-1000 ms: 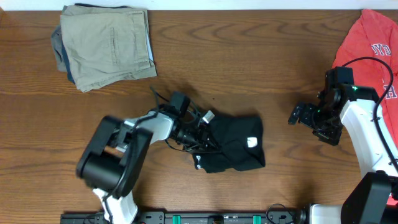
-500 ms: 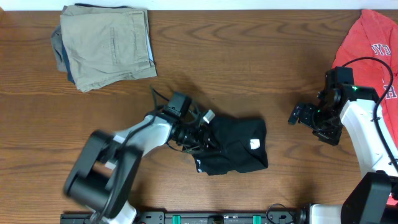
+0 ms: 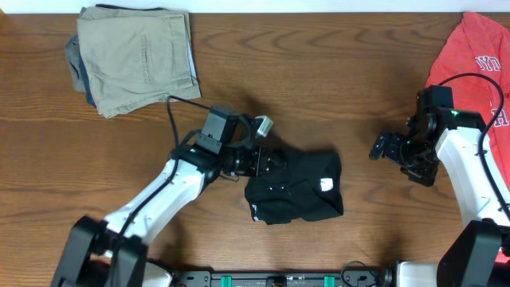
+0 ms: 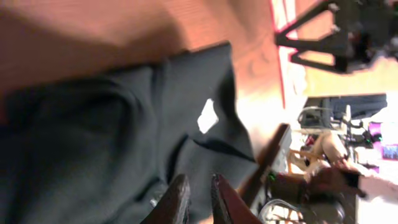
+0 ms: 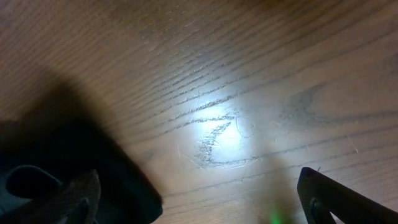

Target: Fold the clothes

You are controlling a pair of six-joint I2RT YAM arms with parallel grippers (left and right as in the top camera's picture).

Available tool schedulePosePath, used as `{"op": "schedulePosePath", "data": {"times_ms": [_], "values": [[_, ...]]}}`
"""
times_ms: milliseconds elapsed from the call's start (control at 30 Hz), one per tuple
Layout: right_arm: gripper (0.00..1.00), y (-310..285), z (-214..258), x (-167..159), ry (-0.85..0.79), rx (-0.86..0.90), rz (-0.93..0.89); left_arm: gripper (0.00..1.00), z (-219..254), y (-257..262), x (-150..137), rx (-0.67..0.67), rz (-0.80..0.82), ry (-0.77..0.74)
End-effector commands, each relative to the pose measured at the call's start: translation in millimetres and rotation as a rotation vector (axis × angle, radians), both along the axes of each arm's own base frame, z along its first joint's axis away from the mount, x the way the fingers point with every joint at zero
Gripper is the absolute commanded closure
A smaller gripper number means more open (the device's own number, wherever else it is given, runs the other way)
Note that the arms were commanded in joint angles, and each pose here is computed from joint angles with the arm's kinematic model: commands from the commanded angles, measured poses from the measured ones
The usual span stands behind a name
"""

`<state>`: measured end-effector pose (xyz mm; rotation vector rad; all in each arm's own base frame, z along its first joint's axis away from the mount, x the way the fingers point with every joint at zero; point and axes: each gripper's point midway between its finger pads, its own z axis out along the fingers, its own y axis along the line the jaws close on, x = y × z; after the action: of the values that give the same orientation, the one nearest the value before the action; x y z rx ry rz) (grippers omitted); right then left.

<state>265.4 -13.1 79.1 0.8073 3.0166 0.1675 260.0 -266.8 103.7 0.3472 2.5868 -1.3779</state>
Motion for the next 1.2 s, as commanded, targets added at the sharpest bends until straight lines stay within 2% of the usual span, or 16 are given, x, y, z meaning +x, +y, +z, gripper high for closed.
{"op": "schedulePosePath", "data": {"times_ms": [0,233,333,433,600,767,1000,1167], "values": [[0.01,0,3,2,-0.010,0.000,0.012,0.84,-27,-2,12,0.025,0.060,0.072],[0.01,0,3,2,-0.010,0.000,0.012,0.84,-91,0,13,0.096,0.093,0.206],[0.01,0,3,2,-0.010,-0.001,0.012,0.77,-116,14,18,0.190,0.117,0.178],[0.01,0,3,2,-0.010,0.000,0.012,0.76,-123,30,27,0.255,0.174,0.161],[0.01,0,3,2,-0.010,0.000,0.012,0.75,-89,39,49,0.210,0.228,0.091],[0.01,0,3,2,-0.010,-0.001,0.012,0.69,-24,42,61,0.134,0.258,-0.046],[0.01,0,3,2,-0.010,0.000,0.012,0.67,55,43,53,0.040,0.272,-0.215],[0.01,0,3,2,-0.010,0.000,0.012,0.67,55,24,39,0.021,0.247,-0.167]]}}
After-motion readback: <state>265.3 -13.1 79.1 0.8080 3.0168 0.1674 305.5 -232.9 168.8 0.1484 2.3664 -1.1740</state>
